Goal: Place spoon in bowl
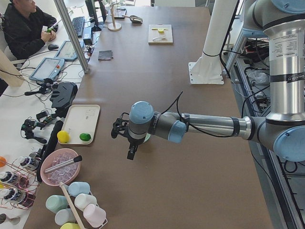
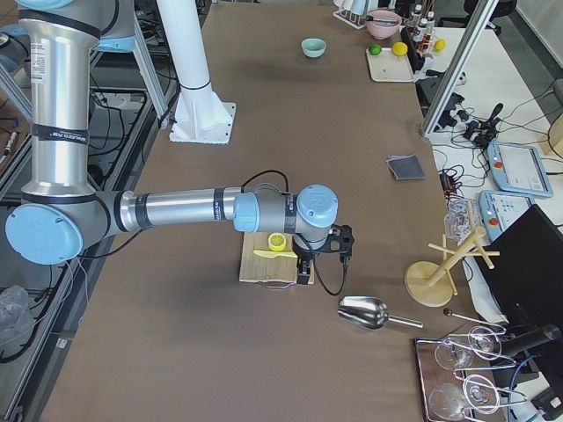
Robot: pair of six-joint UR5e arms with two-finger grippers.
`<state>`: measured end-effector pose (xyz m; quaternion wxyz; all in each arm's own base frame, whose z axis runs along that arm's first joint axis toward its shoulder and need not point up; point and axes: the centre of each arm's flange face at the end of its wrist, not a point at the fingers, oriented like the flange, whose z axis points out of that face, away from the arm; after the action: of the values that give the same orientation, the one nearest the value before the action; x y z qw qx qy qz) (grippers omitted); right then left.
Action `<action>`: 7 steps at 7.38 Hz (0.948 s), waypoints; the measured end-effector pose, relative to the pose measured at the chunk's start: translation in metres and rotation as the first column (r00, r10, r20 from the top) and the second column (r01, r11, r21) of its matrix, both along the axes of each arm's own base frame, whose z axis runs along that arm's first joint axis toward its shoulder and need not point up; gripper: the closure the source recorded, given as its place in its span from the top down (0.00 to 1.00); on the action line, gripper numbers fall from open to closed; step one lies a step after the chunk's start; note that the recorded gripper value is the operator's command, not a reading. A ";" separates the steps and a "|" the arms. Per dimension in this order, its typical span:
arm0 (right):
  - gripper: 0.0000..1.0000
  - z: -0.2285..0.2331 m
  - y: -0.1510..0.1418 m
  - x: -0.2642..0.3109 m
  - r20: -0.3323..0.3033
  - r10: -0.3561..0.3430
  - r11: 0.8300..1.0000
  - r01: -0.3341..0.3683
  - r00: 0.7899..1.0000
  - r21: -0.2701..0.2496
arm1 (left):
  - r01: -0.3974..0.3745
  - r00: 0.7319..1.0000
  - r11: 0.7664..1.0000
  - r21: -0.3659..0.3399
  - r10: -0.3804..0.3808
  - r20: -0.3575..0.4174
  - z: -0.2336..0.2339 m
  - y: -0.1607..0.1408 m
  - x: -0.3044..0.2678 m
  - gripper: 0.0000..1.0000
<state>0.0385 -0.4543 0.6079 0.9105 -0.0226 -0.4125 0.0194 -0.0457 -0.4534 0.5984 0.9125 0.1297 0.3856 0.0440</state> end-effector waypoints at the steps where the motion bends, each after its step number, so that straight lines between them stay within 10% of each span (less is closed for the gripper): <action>1: 1.00 0.001 0.001 0.003 0.001 0.007 1.000 -0.007 1.000 -0.001 | -0.001 1.000 1.000 0.000 0.001 0.001 0.001 0.000 0.000 0.98; 7: 1.00 -0.004 0.001 0.005 0.003 0.013 1.000 -0.013 1.000 0.006 | -0.001 1.000 1.000 -0.003 0.001 0.005 0.003 0.000 0.000 0.98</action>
<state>0.0436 -0.4531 0.6044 0.9098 -0.0173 -0.4141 0.0240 -0.0454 -0.4535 0.6013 0.9135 0.1281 0.3835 0.0443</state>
